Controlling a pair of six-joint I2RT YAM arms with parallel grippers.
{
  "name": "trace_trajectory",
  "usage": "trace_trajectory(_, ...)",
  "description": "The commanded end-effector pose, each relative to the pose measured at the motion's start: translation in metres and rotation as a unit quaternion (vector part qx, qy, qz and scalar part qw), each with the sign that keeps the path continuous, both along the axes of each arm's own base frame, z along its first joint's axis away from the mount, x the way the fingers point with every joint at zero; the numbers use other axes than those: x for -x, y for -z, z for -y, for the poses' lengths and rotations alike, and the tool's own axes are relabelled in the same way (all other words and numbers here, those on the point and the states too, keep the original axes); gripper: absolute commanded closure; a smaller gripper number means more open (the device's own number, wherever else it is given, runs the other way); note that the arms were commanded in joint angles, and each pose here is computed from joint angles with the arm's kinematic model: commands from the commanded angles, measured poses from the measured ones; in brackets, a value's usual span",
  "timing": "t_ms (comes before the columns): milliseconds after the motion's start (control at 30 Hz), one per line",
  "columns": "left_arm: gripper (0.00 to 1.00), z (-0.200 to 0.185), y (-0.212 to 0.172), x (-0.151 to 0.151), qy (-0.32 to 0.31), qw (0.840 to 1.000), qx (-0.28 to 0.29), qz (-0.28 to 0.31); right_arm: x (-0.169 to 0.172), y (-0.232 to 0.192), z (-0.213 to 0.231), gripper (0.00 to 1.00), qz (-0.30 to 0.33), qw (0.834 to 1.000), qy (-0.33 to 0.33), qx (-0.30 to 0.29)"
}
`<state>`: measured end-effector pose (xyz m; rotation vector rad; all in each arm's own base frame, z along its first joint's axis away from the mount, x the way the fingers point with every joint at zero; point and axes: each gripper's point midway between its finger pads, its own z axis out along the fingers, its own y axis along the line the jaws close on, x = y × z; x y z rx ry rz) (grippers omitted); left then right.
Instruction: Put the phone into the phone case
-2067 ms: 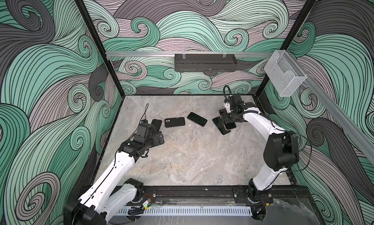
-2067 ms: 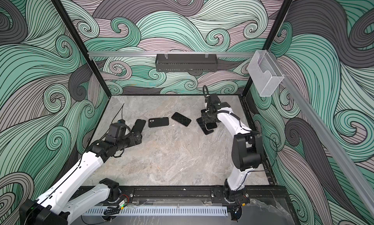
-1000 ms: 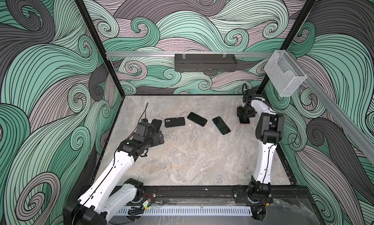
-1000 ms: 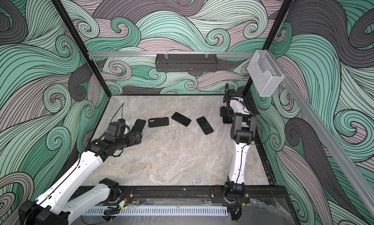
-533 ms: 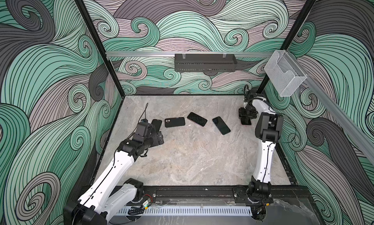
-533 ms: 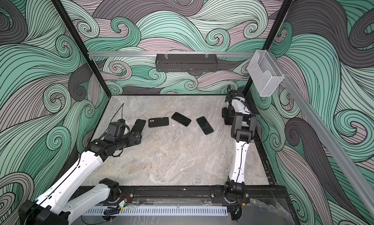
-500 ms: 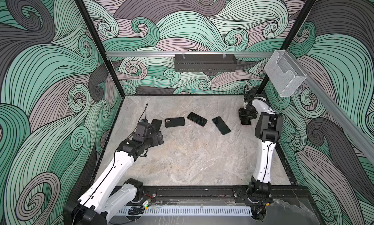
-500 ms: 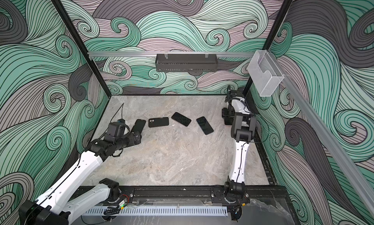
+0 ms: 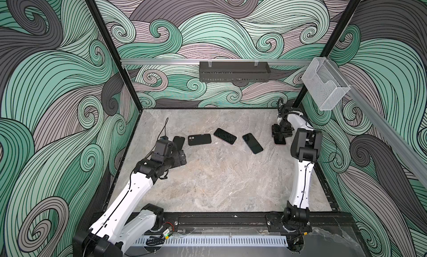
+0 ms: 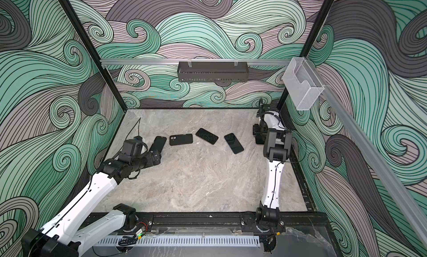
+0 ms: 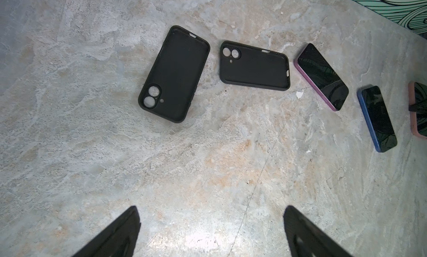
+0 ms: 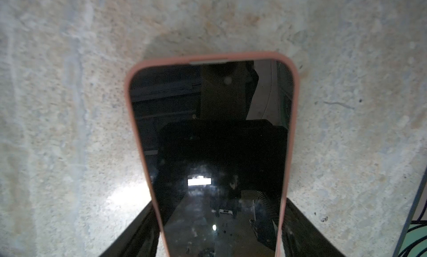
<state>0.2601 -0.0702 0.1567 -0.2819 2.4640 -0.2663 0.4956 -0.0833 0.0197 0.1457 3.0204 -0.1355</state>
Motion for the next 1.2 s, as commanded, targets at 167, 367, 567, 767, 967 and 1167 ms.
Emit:
trace_trajectory(167,0.01,-0.001,-0.014,0.0,0.001,1.0,0.005,0.01,0.012,-0.001,-0.003,0.13,-0.021,1.0,-0.005,-0.013)
trace_trajectory(367,0.01,0.0,-0.013,-0.001,0.001,1.0,0.011,0.009,0.014,-0.012,-0.007,0.05,-0.012,1.0,-0.004,-0.021)
trace_trajectory(567,0.01,0.003,-0.014,-0.014,-0.004,1.0,0.022,0.013,0.021,-0.041,-0.01,0.01,0.017,1.0,-0.006,-0.015)
trace_trajectory(767,0.04,0.008,-0.009,-0.037,0.004,1.0,0.022,0.016,0.04,-0.071,-0.021,0.01,0.066,0.998,-0.02,0.009)
trace_trajectory(967,0.09,0.017,-0.002,-0.068,0.021,1.0,0.015,0.006,0.062,-0.097,-0.064,0.01,0.138,0.989,-0.061,-0.001)
trace_trajectory(1167,0.15,0.02,0.013,-0.102,0.037,0.999,-0.005,-0.004,0.088,-0.123,-0.122,0.01,0.225,0.967,-0.106,-0.048)
